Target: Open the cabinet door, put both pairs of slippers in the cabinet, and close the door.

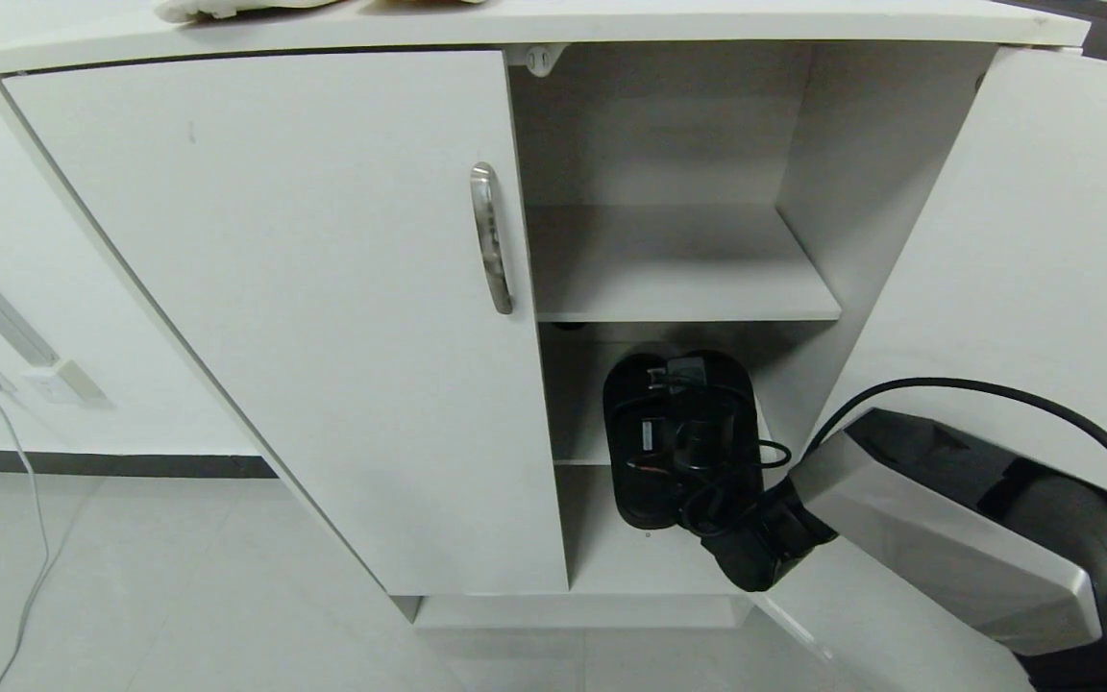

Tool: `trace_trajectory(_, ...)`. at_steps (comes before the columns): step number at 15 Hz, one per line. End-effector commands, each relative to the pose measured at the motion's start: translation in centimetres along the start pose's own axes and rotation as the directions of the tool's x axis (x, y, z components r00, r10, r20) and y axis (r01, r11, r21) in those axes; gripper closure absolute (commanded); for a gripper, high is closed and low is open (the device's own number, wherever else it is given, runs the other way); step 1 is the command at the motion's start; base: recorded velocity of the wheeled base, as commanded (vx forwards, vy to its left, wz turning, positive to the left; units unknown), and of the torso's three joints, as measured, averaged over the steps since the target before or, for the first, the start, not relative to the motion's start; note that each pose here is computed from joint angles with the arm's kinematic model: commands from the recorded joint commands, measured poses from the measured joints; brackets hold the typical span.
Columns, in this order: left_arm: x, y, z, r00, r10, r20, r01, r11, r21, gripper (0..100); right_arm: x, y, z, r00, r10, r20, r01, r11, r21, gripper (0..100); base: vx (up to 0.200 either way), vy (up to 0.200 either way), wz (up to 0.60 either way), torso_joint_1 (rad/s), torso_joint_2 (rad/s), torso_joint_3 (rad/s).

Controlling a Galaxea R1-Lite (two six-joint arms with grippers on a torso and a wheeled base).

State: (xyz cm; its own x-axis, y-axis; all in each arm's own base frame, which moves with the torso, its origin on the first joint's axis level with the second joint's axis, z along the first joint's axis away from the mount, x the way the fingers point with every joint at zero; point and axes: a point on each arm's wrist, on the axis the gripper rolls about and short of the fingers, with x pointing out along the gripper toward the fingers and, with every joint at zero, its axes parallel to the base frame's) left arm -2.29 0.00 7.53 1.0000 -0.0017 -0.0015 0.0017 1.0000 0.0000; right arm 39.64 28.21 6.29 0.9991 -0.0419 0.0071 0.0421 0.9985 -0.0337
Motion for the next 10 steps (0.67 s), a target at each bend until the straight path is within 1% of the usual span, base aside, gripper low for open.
trace_trajectory(1,0.0,0.0,0.0,1.000,0.000,0.000,0.000,1.000,0.000,100,1.8,0.2,-0.4,1.000,-0.018,0.012,0.018,1.000,0.010,100,0.000,0.000,0.00,0.000,0.00,0.000)
trace_trajectory(6,0.0,0.0,0.0,1.000,-0.001,0.000,0.001,1.000,0.000,100,4.1,1.5,0.5,1.000,-0.024,0.021,0.023,1.000,0.017,100,0.000,0.000,0.00,0.000,0.00,0.000)
trace_trajectory(9,0.0,0.0,0.0,1.000,0.000,-0.002,0.000,1.000,0.000,100,5.2,1.5,1.1,0.999,-0.036,0.029,0.035,0.999,0.028,100,0.000,0.000,0.00,0.000,0.00,0.000)
trace_trajectory(10,0.0,0.0,0.0,1.000,0.000,-0.002,0.000,1.000,0.000,100,5.5,1.4,1.0,0.999,-0.040,0.012,0.039,0.998,0.041,100,0.000,0.000,0.00,0.000,0.00,0.000)
